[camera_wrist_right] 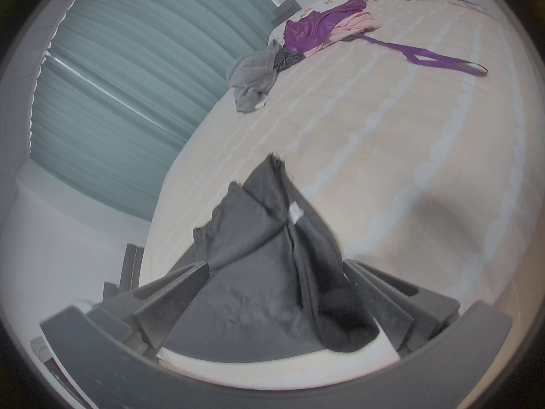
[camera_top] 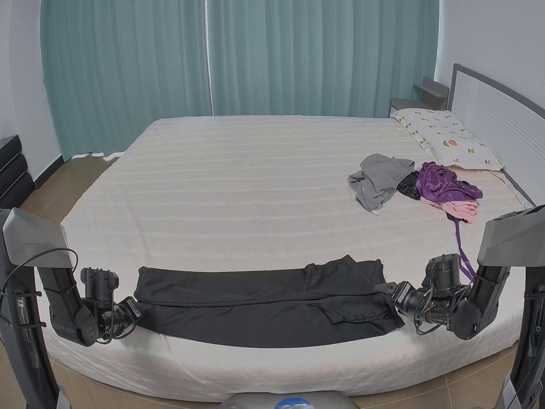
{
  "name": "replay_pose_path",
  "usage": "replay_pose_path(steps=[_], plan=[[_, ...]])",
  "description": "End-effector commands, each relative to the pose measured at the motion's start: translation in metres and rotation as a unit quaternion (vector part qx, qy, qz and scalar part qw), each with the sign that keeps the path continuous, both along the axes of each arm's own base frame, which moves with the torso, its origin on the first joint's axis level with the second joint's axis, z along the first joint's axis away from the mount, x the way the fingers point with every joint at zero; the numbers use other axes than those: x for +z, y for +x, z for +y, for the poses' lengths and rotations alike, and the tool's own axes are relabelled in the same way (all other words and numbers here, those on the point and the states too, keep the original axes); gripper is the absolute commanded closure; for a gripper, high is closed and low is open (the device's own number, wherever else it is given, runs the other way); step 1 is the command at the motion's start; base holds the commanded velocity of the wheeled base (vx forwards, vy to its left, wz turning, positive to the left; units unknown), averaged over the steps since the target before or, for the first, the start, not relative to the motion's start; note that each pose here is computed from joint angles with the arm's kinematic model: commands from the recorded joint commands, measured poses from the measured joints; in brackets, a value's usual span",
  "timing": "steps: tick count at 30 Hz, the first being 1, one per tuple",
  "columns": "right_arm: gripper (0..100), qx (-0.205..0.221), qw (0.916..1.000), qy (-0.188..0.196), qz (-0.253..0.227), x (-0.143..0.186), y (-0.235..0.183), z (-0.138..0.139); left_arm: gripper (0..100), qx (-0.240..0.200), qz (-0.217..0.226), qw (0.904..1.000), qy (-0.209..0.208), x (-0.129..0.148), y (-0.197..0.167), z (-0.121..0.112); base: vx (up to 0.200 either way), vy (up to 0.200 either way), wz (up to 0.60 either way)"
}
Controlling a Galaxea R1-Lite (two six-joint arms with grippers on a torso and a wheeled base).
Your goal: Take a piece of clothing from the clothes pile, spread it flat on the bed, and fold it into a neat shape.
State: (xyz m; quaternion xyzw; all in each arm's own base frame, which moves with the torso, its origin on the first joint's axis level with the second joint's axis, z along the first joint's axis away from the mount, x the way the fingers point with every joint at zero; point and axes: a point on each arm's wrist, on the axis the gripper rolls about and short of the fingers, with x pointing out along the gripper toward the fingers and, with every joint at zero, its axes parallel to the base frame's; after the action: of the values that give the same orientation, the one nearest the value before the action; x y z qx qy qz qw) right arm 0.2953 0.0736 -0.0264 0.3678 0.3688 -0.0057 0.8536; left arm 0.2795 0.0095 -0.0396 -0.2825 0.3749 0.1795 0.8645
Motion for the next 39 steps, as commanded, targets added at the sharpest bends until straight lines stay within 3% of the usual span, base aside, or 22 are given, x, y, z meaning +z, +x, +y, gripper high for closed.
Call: replay_pose_path(steps=[1, 11, 16, 24, 34, 35, 39], plan=[[0, 0.025, 0.9995, -0.009, 0.014, 0.006, -0.019, 0.008, 100, 0.001, 0.008, 1.0000, 0.005, -0.009, 0.000, -0.003, 0.000, 0.000, 0.00], [0, 0.042, 0.9962, -0.028, 0.071, 0.000, -0.029, 0.015, 100, 0.005, -0.002, 1.0000, 0.005, -0.001, -0.003, -0.003, 0.000, 0.000, 0.00], [0, 0.014, 0.9973, -0.048, 0.054, 0.012, -0.027, 0.010, 100, 0.005, 0.000, 1.0000, 0.005, -0.002, -0.004, -0.003, 0.000, 0.000, 0.00], [0, 0.038, 0.9928, -0.086, 0.075, 0.004, -0.040, 0.006, 100, 0.005, 0.001, 1.0000, 0.005, -0.002, -0.005, -0.003, 0.000, 0.000, 0.00], [0, 0.041, 0.9942, -0.084, 0.052, -0.018, -0.029, 0.005, 100, 0.004, -0.001, 1.0000, 0.005, -0.001, -0.005, -0.003, 0.000, 0.000, 0.00], [100, 0.046, 0.9934, -0.091, 0.053, -0.021, -0.030, 0.004, 100, 0.004, -0.001, 1.0000, 0.005, -0.001, -0.005, -0.003, 0.000, 0.000, 0.00], [100, 0.048, 0.9917, -0.110, 0.045, -0.022, -0.029, -0.002, 100, 0.004, -0.001, 1.0000, 0.005, -0.001, -0.005, -0.003, 0.000, 0.000, 0.00]])
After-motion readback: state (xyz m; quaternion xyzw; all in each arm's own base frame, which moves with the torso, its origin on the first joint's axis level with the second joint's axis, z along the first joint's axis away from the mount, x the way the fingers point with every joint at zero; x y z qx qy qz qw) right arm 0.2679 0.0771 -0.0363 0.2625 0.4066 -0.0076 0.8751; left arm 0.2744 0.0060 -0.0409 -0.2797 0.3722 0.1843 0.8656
